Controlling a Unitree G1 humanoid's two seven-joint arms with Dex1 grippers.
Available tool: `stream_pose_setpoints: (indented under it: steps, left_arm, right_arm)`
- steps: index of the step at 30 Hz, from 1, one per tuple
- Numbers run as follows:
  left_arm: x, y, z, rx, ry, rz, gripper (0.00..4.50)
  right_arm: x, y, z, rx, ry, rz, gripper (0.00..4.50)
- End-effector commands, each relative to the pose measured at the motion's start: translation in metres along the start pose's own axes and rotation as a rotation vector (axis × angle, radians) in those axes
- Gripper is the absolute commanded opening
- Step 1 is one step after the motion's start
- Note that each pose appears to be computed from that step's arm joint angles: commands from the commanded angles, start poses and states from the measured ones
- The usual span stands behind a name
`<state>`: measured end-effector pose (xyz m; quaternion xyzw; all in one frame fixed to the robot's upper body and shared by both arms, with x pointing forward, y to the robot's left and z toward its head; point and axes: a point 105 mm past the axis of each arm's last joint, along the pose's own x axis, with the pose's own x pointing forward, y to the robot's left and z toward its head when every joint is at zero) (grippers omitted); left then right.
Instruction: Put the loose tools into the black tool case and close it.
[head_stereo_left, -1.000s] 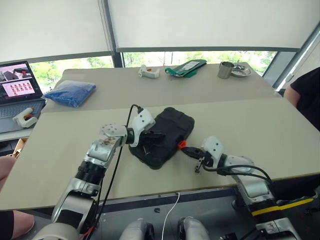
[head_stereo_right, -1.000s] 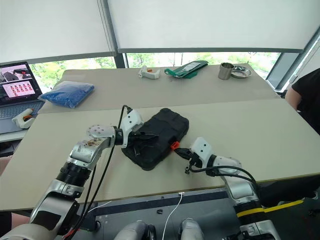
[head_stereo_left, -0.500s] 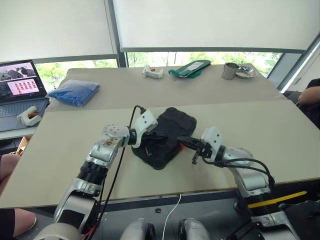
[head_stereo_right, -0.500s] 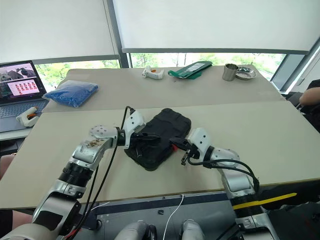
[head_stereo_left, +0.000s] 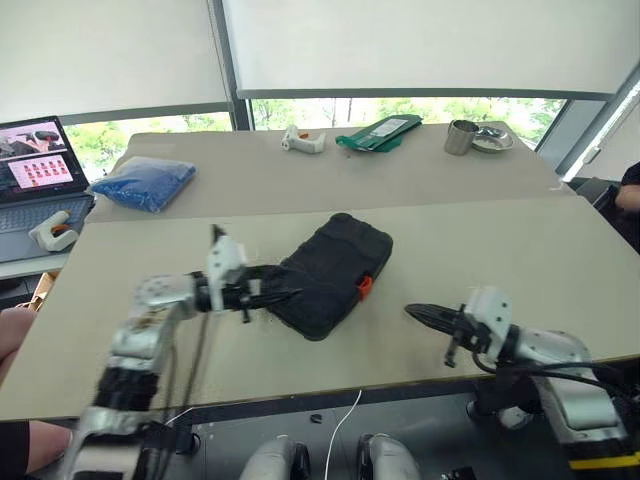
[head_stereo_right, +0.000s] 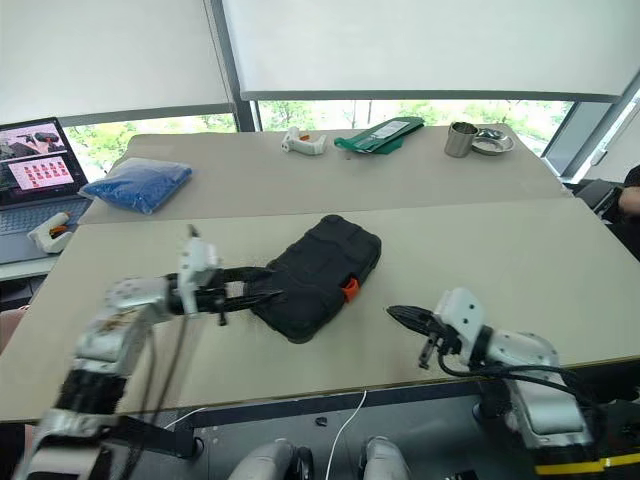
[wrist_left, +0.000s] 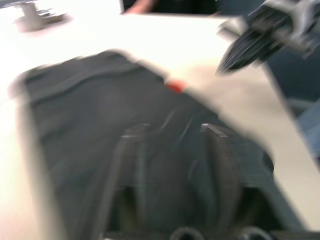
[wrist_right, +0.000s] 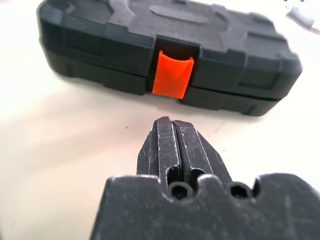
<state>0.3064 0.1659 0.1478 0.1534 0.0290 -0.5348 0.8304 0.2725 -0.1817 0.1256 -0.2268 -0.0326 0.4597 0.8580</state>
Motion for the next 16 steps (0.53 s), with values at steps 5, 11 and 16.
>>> stream_pose_setpoints:
  steps: [5, 11, 16]
  left_arm:
    - [-0.08, 0.0, -0.035, 0.078, 0.183, 0.275, 4.5]
    - [-0.105, -0.014, -0.057, 0.15, 0.243, 0.315, 4.5]
    - [-0.106, -0.019, -0.063, 0.136, 0.255, 0.323, 4.5]
  right_arm:
    - [-0.038, -0.009, 0.003, -0.023, -0.013, 0.034, 0.6]
    - [-0.049, 0.002, -0.009, -0.044, 0.04, 0.093, 2.42]
    - [-0.05, 0.0, -0.011, -0.044, 0.042, 0.095, 4.19]
